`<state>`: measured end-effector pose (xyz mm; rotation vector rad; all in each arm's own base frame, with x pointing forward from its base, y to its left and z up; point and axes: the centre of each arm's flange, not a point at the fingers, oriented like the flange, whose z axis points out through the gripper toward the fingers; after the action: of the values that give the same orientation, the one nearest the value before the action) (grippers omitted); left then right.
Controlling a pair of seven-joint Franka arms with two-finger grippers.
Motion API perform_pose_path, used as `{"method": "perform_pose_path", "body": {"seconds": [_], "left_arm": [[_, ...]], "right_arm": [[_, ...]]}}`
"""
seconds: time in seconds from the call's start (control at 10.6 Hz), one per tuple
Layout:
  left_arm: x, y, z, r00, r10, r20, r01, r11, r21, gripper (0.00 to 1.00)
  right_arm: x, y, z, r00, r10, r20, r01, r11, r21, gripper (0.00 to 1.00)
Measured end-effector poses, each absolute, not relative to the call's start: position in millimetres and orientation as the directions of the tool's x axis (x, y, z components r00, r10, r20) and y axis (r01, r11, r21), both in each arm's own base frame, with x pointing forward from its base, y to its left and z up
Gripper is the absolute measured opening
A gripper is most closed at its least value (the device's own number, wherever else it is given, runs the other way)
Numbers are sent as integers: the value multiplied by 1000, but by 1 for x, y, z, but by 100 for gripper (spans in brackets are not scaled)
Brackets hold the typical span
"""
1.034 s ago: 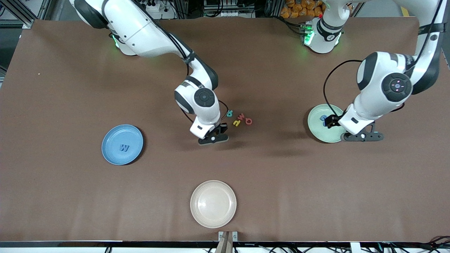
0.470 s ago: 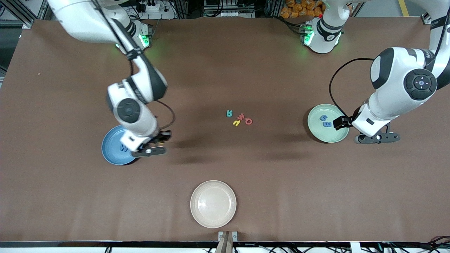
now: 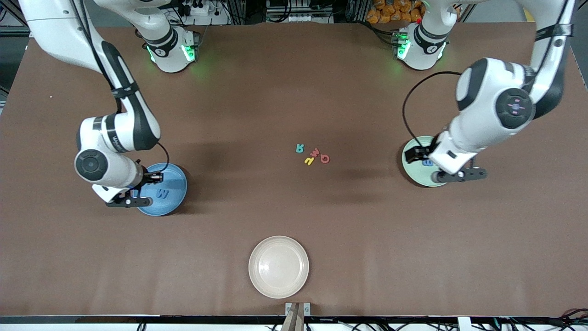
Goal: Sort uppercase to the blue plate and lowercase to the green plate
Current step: 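Place the yellow H on the blue plate while the left gripper reaches the u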
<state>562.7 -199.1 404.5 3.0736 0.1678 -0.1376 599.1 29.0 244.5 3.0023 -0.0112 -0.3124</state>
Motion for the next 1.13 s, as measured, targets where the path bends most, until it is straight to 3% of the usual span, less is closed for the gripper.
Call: {"method": "perform_pose_path", "body": {"seconds": [0.19, 0.28, 0.56, 0.66, 1.13], "left_arm": [[550, -247, 392, 992, 107, -64, 112, -990, 91, 100], [545, -268, 381, 994, 97, -52, 103, -988, 115, 100], [527, -330, 332, 999, -32, 2, -32, -989, 141, 100], [516, -353, 315, 995, -94, 22, -96, -988, 118, 100], [477, -419, 258, 939, -335, 74, -338, -940, 48, 100]], "right_arm": [[594, 21, 238, 975, -35, -218, -8, -992, 126, 33], [593, 21, 237, 975, -37, -220, -9, -992, 125, 40], [597, 21, 243, 979, -37, -198, -13, -992, 123, 85], [602, 21, 254, 984, -37, -176, -15, -993, 121, 93], [620, 21, 378, 998, -44, -36, -39, -993, 115, 94]]}}
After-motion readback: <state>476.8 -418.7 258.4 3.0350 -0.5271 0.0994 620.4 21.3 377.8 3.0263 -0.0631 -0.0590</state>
